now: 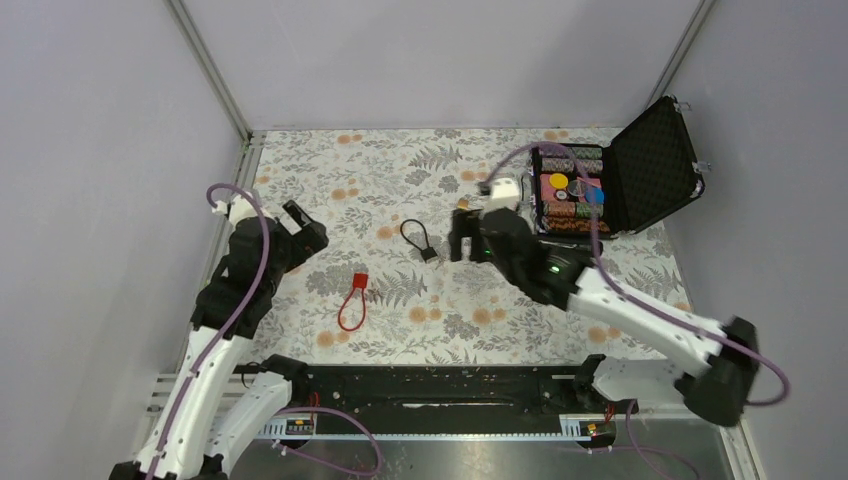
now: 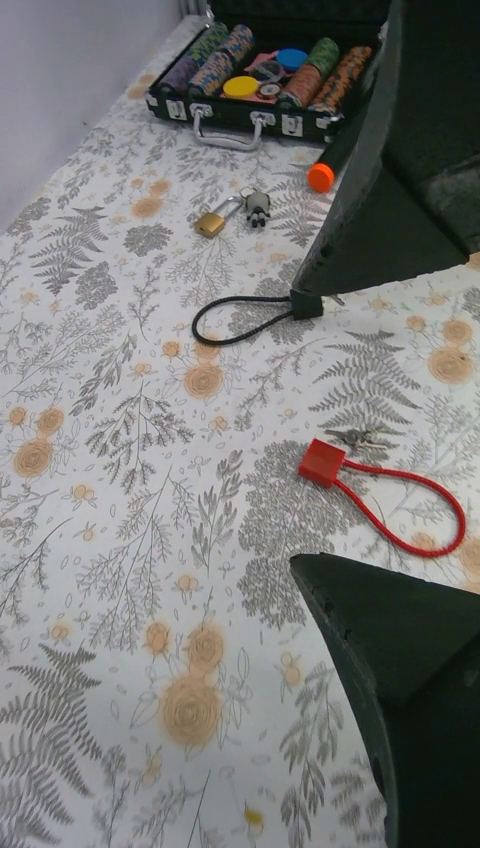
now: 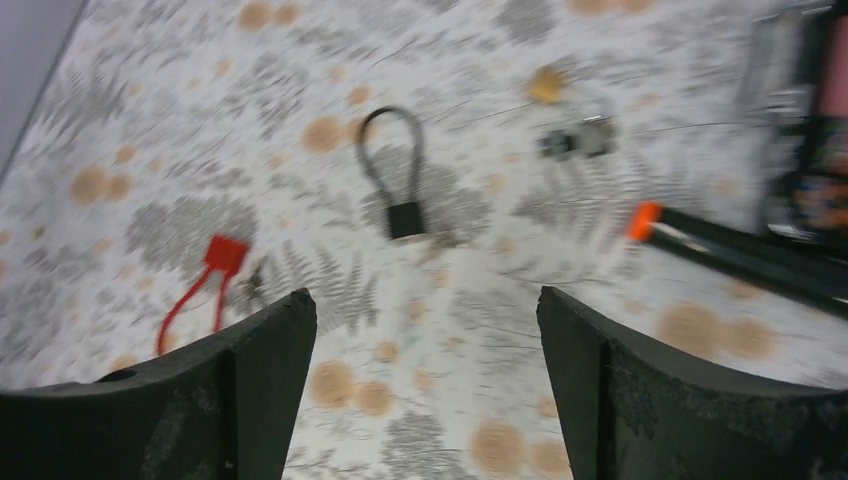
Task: Lock with the key
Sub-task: Place the key at the center of the board, then reset both arms
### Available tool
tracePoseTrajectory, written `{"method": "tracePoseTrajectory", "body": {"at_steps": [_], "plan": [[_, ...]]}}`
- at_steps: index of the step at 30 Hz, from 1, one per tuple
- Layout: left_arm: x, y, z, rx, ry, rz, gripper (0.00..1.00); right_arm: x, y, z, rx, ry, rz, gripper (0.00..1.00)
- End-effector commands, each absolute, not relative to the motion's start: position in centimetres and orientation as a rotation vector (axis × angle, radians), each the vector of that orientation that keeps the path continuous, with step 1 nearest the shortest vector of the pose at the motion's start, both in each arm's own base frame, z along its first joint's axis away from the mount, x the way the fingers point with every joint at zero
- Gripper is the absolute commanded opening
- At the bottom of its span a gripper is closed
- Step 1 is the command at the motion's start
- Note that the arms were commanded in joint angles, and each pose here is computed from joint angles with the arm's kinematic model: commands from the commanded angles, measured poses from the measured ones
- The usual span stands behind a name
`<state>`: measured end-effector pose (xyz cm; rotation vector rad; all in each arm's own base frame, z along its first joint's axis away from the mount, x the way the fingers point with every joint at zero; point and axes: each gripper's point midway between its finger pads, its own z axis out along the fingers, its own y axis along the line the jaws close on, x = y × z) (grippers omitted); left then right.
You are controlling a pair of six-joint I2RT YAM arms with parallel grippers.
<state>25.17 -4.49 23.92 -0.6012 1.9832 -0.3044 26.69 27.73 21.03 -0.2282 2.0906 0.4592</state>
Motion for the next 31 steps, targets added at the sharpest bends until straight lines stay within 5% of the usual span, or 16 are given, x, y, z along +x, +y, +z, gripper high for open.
{"method": "tracePoseTrajectory", "body": {"at_steps": [1,5,15,31], "plan": [[22.7,-2.6,27.4,-0.523,1.918,-0.229,0.99,26.3,15.8,24.4,-0.057,1.949,0.027,0.89],[21.1,-1.9,30.3,-0.456,1.826,-0.234,0.99,23.6,8.7,29.3,0.130,1.789,-0.010,0.99],[17.1,0.1,34.6,-0.426,1.695,-0.203,0.99,16.4,-2.6,36.5,0.412,1.511,0.194,0.99],[15.8,0.5,35.4,-0.389,1.659,-0.196,0.99,15.3,-2.6,38.5,0.419,1.485,0.318,0.99]]}}
